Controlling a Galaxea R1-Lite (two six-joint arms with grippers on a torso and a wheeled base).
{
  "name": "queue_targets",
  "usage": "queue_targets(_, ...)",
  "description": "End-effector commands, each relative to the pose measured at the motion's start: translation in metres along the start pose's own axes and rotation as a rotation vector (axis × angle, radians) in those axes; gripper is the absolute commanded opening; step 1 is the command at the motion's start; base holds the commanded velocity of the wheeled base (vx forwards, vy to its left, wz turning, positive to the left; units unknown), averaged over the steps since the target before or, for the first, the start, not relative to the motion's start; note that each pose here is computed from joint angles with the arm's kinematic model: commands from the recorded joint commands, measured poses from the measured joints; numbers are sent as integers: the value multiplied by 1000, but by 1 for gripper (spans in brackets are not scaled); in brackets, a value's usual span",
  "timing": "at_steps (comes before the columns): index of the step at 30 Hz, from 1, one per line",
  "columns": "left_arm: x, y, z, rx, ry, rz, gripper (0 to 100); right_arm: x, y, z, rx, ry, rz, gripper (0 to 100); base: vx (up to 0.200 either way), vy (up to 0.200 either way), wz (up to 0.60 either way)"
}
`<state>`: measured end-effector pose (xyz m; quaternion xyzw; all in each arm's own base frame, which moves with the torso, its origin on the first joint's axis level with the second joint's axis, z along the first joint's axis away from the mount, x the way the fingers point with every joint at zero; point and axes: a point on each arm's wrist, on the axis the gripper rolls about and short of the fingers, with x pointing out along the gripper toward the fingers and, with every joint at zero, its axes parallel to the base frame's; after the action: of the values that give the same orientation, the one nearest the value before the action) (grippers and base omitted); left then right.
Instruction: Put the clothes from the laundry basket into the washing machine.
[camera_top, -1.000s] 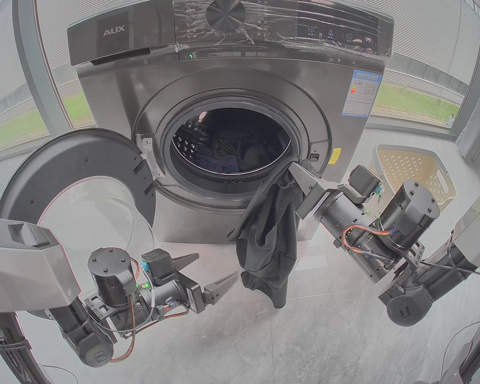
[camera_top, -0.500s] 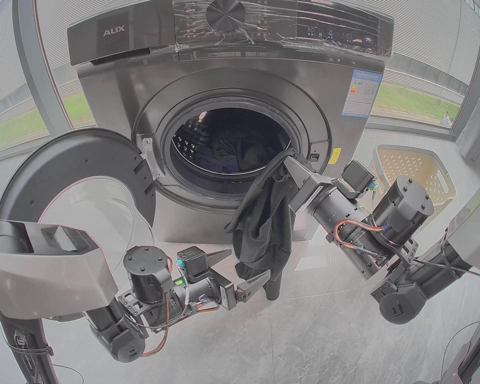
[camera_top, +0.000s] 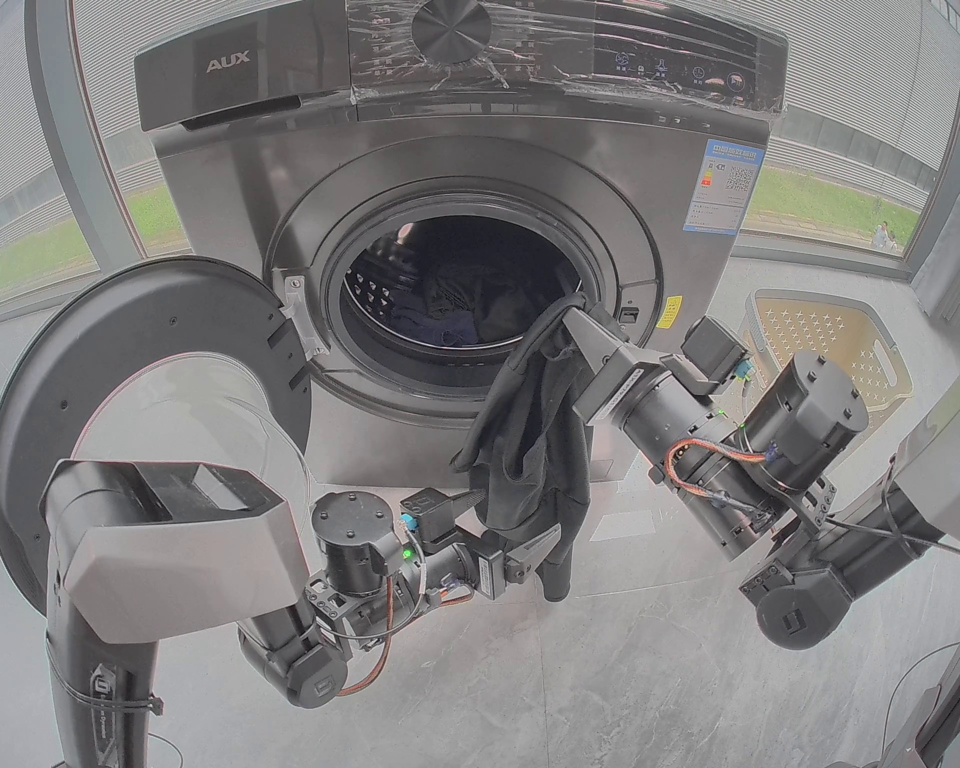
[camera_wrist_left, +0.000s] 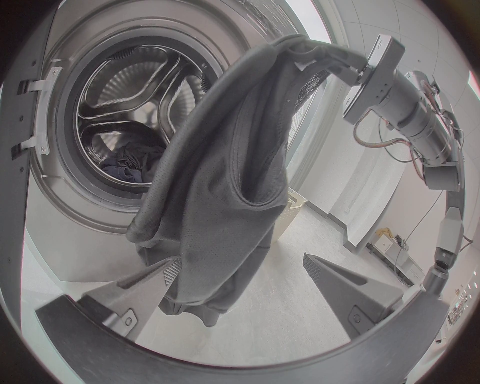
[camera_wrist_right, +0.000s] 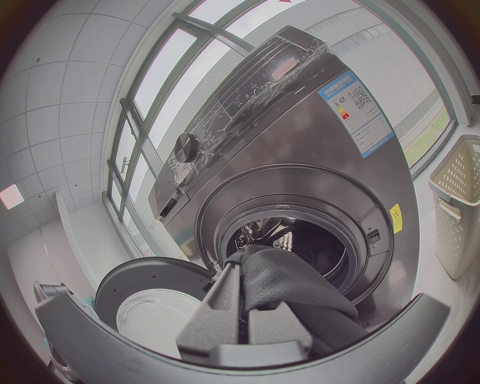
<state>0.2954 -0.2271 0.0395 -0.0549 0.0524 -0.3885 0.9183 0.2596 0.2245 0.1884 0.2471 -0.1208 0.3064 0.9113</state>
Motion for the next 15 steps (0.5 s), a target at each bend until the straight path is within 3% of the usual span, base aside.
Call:
queue_targets(1, 15, 4, -10, 2, -15, 26, 100, 0, 0, -1, 0, 2, 1, 0, 0, 0, 0)
queue_targets(9, 31, 9, -8, 2, -76, 90, 100, 0, 3, -2, 3, 6, 7, 0, 0, 0, 0)
queue_targets(10, 31, 8, -8, 4, -73, 91, 0, 0, 3, -2, 3, 6, 7, 0, 0, 0, 0)
queue_targets(15, 31, 7, -8, 7, -73, 94, 0, -1, 2, -3, 2, 10, 4, 0, 0, 0, 0)
